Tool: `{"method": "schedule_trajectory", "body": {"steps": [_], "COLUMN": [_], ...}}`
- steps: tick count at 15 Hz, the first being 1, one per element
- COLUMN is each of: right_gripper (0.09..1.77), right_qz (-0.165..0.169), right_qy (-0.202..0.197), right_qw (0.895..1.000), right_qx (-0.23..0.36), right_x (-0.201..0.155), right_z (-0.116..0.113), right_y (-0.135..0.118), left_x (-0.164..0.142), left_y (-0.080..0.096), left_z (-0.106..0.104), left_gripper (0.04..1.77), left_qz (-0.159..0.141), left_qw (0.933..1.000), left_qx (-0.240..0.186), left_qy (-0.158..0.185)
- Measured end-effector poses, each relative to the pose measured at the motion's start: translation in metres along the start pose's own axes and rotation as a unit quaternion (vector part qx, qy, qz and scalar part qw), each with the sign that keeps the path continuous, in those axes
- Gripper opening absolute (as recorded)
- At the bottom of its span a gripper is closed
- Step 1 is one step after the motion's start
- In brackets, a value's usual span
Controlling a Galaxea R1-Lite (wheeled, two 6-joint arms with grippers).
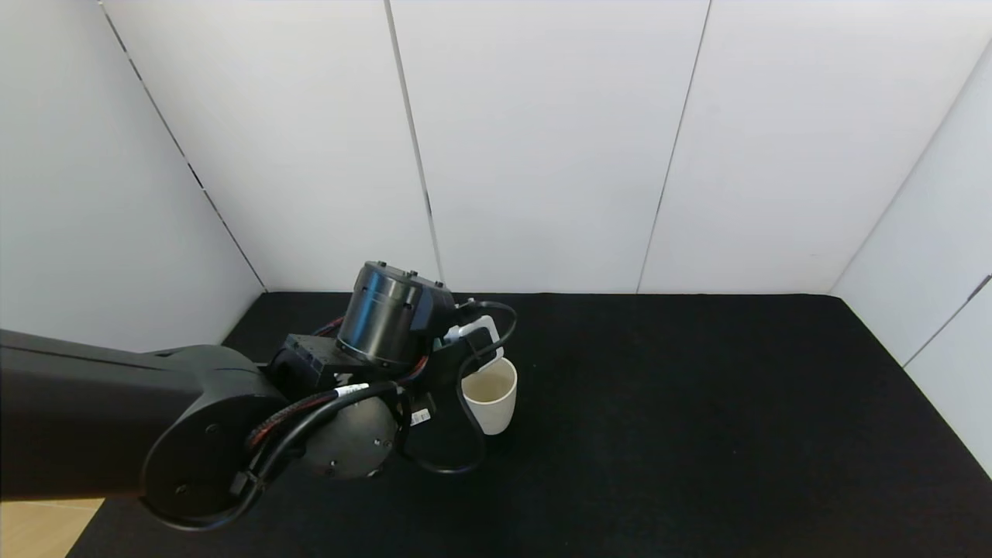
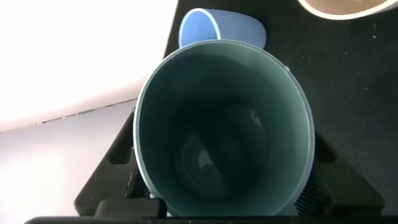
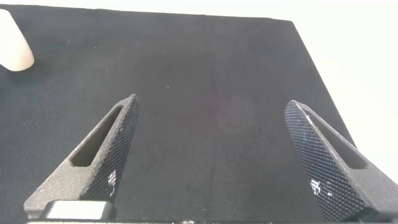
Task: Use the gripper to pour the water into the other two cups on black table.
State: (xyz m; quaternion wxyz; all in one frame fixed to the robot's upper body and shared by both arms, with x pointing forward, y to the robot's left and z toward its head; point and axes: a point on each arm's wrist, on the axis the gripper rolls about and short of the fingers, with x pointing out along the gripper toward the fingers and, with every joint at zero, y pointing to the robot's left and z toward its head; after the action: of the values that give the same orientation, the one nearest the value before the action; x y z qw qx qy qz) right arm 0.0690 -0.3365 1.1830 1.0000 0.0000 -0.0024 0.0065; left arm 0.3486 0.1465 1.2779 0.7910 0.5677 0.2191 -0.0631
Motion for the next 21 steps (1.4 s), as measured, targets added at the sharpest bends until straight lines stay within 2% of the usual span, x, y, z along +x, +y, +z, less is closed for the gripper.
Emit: {"method": "schedule_trajectory", "body": {"steps": [7,13,21], "right_gripper": [1.71,1.71,1.71], "right_qz": [0.000,0.000,0.000], "right_qy": [0.000,0.000,0.000], "right_qw": [1.000,1.000,1.000], "right_qx": [0.000,0.000,0.000], "right_x": [0.000,0.000,0.000], "right_z": [0.000,0.000,0.000], "right_y": [0.000,0.000,0.000], "left_x": [0.005,0.013,0.016], "left_y": [-0.024,-0.035,-0.027], "left_z": [0.012,0.014,0.018], "left_gripper": [1.19,1.19,1.19], "left_qz": [-0.005,-0.011,-0.002], "left_qw": [0.9994,0.9984,0.9963], "left_qx": [0.032,0.049,0.070], "left_qy": [0.012,0.028,0.049]}}
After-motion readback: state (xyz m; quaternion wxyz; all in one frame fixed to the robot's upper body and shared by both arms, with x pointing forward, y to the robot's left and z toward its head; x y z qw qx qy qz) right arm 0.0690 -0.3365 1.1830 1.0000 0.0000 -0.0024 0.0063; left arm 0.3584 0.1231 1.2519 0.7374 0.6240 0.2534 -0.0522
